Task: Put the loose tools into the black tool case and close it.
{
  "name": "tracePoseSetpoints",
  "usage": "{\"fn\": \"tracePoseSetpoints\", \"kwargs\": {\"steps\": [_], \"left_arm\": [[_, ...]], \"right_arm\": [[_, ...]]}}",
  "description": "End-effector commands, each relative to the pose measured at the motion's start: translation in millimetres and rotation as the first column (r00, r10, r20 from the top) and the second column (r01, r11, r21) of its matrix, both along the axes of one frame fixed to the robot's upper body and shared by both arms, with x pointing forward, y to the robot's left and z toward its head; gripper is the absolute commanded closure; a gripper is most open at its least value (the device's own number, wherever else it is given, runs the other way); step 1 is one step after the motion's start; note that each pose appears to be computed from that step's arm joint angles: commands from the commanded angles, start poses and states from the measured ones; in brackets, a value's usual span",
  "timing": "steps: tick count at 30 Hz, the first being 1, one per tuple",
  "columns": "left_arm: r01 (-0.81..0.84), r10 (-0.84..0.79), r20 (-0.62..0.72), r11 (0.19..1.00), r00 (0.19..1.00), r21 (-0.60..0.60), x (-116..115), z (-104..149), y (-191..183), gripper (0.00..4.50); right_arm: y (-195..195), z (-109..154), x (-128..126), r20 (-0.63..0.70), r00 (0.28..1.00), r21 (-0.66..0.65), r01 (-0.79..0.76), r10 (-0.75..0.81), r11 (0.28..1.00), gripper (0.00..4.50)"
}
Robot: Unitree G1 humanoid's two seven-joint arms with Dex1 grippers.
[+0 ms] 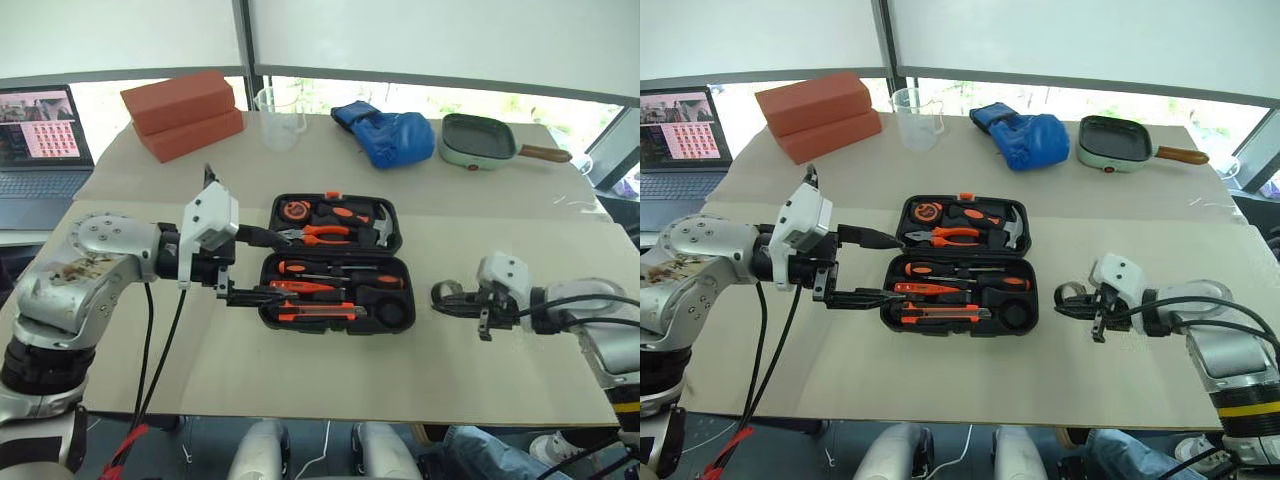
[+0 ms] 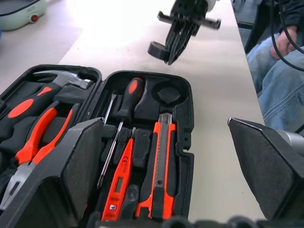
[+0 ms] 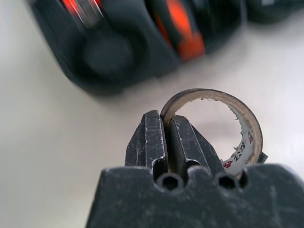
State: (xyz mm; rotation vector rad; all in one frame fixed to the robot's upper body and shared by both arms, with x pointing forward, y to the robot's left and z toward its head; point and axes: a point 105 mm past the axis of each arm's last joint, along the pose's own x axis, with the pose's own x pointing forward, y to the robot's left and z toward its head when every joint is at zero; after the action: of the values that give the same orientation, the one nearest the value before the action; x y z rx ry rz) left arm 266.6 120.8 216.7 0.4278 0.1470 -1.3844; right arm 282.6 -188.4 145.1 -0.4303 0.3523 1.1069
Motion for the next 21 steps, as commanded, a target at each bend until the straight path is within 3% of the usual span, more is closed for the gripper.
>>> {"fn": "tracePoseSetpoints", "kwargs": {"steps": [1, 5, 14, 21], "left_arm": [[0.029, -0.030, 0.035, 0.999, 0.999, 0.029, -3, 1, 0, 0.00], [0.035, -0.036, 0.040, 0.999, 0.999, 0.036, -2, -1, -3, 0.00], [0.025, -0.027, 0.049, 0.999, 0.998, 0.033, -3, -1, -3, 0.00], [0.011, -0.011, 0.049, 1.000, 0.999, 0.017, -3, 0, -3, 0.00]], "right_arm": [[36, 30, -15, 0.053, 0.990, 0.054, -0.135, 0.133, 0.989, 4.45], [58, 17, -27, 0.033, 0.969, -0.022, -0.243, 0.244, 0.970, 4.45], [56, -14, -13, 0.027, 0.975, -0.179, -0.214, 0.222, 0.960, 4.45], [54, -20, -12, 0.009, 0.975, -0.190, -0.217, 0.222, 0.958, 2.09]]}}
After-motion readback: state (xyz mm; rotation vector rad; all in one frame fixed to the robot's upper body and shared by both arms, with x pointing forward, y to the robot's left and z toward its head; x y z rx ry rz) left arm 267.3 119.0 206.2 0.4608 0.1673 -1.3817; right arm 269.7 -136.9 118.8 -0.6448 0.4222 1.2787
